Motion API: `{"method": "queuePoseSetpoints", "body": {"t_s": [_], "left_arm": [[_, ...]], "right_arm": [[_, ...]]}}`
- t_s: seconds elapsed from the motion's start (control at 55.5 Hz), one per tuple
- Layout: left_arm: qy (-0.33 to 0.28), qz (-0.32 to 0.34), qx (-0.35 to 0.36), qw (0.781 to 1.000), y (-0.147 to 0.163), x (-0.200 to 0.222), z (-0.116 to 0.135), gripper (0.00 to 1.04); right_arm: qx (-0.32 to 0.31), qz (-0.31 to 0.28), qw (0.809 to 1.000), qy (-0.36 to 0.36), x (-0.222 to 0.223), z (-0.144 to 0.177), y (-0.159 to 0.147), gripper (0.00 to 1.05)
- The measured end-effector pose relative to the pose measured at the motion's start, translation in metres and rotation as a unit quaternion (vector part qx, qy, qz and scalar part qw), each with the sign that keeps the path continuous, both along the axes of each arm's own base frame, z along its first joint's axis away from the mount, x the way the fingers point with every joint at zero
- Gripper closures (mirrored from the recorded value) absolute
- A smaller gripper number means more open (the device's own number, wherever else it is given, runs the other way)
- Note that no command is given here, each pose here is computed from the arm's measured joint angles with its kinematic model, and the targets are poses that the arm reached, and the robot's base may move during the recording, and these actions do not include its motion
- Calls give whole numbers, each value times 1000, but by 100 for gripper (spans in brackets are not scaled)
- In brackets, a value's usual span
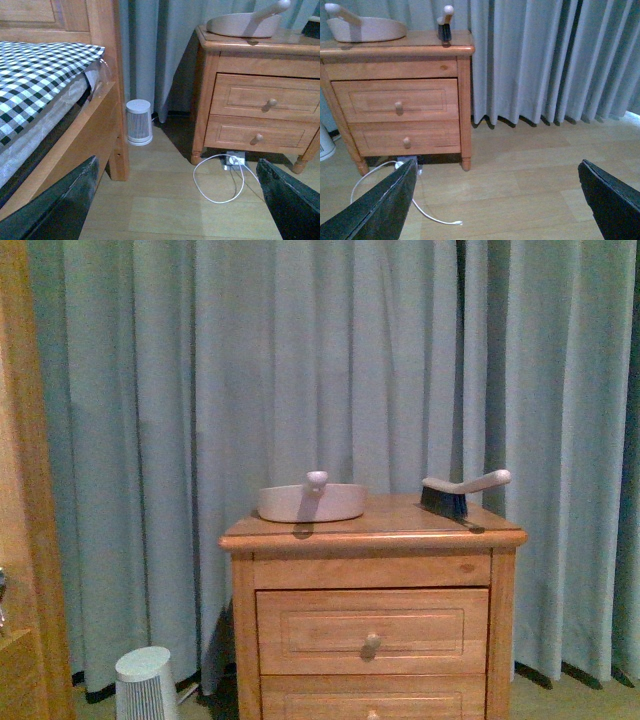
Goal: Clean up trash
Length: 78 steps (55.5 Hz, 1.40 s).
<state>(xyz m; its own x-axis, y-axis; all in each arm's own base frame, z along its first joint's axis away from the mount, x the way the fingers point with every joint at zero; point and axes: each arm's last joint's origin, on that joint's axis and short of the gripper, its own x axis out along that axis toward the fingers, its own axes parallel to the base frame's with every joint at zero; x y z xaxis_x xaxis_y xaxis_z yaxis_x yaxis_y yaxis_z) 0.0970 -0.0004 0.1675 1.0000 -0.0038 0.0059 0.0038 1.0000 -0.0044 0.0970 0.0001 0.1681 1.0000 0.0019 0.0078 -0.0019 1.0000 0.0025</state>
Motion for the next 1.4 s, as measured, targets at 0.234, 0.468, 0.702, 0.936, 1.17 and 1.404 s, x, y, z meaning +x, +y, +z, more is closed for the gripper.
{"method": "queuePoseSetpoints", "body": {"t_s": [0.234, 0.468, 0.702, 0.936, 1.17, 1.404], "left_arm": [[0, 0, 0, 1000, 0, 0, 0, 8], [0, 0, 0, 1000, 0, 0, 0, 8], [0, 0, 0, 1000, 0, 0, 0, 8], [0, 0, 0, 1000, 0, 0, 0, 8], [0, 0, 0, 1000, 0, 0, 0, 8], [0, 0, 0, 1000, 0, 0, 0, 8]], "right_arm": [[0, 0, 1000, 0, 0, 0, 0, 7], [0, 0, 1000, 0, 0, 0, 0, 7], [0, 0, 1000, 0, 0, 0, 0, 7], [0, 0, 1000, 0, 0, 0, 0, 7], [0, 0, 1000, 0, 0, 0, 0, 7], [0, 0, 1000, 0, 0, 0, 0, 7]]}}
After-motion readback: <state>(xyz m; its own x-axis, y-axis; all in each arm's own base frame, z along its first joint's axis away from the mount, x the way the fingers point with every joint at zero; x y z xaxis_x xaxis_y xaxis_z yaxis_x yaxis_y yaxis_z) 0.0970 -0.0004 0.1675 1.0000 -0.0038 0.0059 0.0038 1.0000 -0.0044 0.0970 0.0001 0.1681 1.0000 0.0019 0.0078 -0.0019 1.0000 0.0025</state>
